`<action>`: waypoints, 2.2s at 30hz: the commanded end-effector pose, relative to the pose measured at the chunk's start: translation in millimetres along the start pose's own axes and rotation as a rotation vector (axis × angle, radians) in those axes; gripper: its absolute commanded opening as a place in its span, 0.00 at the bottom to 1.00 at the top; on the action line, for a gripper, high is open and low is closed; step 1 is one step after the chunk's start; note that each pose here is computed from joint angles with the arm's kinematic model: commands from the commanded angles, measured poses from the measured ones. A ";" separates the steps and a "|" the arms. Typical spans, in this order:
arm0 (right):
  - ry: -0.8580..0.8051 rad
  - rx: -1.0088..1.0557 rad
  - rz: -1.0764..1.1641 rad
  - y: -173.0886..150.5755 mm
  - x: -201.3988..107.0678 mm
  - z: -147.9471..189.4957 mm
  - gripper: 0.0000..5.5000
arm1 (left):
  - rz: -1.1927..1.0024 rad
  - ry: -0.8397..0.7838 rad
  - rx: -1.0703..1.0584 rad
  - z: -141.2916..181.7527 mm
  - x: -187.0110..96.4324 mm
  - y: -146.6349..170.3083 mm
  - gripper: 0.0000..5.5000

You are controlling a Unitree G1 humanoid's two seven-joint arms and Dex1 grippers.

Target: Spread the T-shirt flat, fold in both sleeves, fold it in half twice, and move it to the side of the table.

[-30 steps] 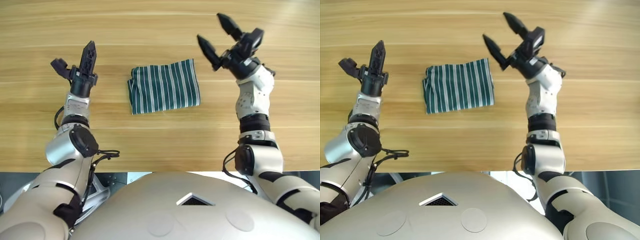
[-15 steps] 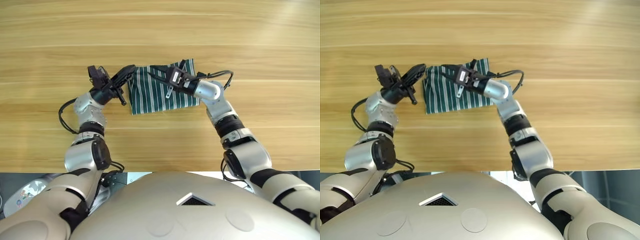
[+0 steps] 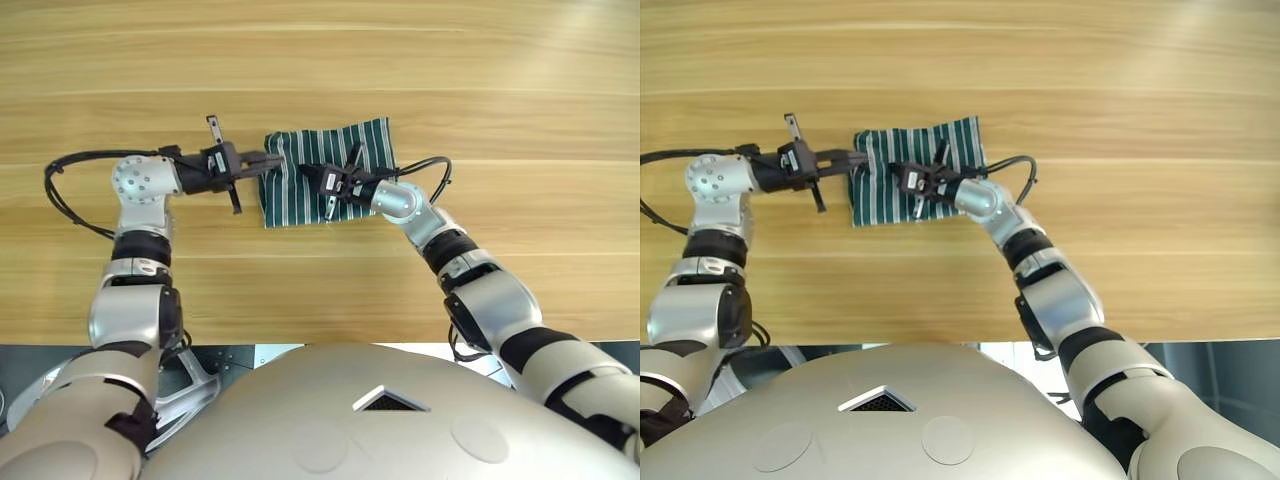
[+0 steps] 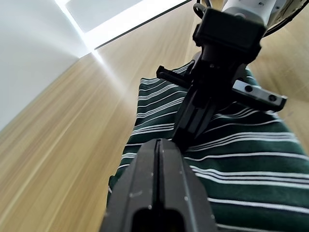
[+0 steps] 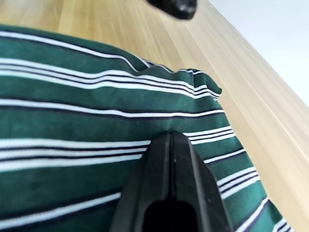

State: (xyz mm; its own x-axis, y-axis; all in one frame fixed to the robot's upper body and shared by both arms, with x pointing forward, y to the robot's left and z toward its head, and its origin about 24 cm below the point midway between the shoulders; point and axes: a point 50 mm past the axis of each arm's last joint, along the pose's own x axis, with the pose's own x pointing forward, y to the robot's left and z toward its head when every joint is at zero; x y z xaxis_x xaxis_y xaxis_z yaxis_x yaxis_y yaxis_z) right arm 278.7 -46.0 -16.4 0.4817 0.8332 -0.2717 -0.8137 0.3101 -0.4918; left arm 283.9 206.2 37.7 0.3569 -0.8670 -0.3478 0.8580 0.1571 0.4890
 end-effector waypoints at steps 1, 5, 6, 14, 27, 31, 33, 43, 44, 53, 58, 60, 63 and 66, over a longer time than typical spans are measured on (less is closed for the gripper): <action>0.058 -0.003 0.033 6.5 -2.5 -9.6 0.00 | -0.050 0.153 0.139 -1.3 -1.3 13.7 0.00; 0.058 0.003 0.051 14.2 -0.4 -9.7 0.00 | -0.090 0.201 0.187 -3.9 8.3 12.6 0.00; 0.058 0.005 0.055 15.6 0.3 -9.5 0.00 | -0.113 0.207 0.191 -5.5 11.5 8.7 0.00; 0.059 0.013 0.062 20.3 4.3 -7.8 0.00 | -0.165 0.217 0.196 -11.4 25.4 -6.3 0.00; 0.096 0.036 0.063 27.6 -0.3 -16.2 0.00 | 0.113 0.728 0.087 -55.7 -37.9 28.2 0.00; 0.179 0.067 0.003 22.1 -9.6 -30.6 0.00 | 0.281 0.754 0.007 -60.2 -50.4 33.2 0.00; 0.308 0.097 -0.087 11.8 -18.4 -47.0 0.00 | 0.397 0.646 -0.070 -55.4 -47.4 37.4 0.00; 0.957 0.466 -0.818 -43.9 -179.4 -137.0 0.00 | 0.902 -0.303 -0.653 -38.7 -65.8 35.0 0.00; 0.993 0.492 -0.890 -46.7 -197.7 -140.7 0.00 | 0.930 -0.344 -0.682 -41.5 -67.8 28.4 0.00; 0.905 0.588 -1.207 -85.4 -241.5 -133.8 0.00 | 1.185 -0.290 -1.004 -77.0 -63.3 -35.5 0.00; 0.593 0.476 -1.524 -151.2 -260.6 -97.1 0.00 | 1.333 -0.198 -1.121 -88.8 -68.7 -46.8 0.00; 0.412 0.422 -1.637 -179.4 -273.3 -74.1 0.00 | 1.377 -0.175 -1.168 -92.5 -69.0 -52.4 0.00; 0.182 0.282 -1.703 -210.9 -279.1 -37.1 0.00 | 1.400 -0.141 -1.220 -95.9 -63.4 -61.4 0.00; -0.022 -0.064 -1.507 -214.0 -234.9 7.5 0.00 | 1.403 -0.140 -1.258 -96.9 -57.0 -66.0 0.00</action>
State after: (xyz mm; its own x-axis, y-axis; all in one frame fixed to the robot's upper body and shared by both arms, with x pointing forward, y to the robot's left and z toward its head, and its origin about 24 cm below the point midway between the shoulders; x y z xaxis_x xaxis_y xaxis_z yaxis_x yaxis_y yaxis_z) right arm 331.1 -342.0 156.7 0.7951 -0.4196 0.4378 0.5498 0.8034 -0.2286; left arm 253.9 302.2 -32.6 0.9826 0.1670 -0.0816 -0.1857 0.8697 -0.4574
